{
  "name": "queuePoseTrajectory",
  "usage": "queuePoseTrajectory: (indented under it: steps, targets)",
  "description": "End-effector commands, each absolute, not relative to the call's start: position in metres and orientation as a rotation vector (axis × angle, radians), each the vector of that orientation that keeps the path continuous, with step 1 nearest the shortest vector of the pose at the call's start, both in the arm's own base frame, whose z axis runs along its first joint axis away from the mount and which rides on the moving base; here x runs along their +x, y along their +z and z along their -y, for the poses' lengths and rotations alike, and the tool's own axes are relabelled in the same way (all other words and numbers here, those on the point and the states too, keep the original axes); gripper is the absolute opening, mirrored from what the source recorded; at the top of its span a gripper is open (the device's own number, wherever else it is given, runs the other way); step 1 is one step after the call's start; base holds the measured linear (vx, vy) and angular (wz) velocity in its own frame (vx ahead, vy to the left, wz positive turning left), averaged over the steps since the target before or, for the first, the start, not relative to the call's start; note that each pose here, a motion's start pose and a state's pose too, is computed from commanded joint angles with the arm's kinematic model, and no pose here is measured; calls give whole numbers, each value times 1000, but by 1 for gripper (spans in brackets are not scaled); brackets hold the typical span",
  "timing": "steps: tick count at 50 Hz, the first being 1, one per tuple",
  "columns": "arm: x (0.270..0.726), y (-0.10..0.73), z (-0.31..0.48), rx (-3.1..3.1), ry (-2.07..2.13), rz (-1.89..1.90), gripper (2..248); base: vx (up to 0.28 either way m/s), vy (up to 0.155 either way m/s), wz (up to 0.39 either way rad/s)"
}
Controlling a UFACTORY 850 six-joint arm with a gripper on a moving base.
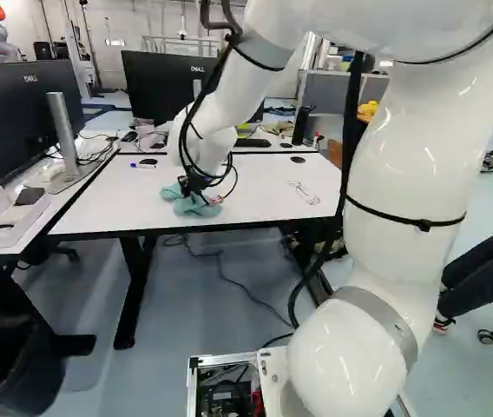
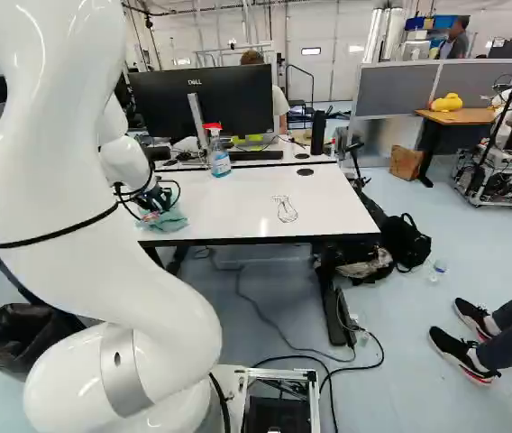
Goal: Clean the table with the green towel
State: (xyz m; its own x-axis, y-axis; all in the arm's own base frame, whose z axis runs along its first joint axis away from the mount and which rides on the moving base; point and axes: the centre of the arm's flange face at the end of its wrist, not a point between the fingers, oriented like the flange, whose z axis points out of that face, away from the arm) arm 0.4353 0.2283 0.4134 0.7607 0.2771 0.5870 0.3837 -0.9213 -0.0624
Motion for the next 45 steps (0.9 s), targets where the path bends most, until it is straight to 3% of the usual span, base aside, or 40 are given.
queuePoseTrajectory:
  steps: [45]
  targets:
    - [499, 412, -208, -2806, -928, 405, 50, 0, 0, 0]
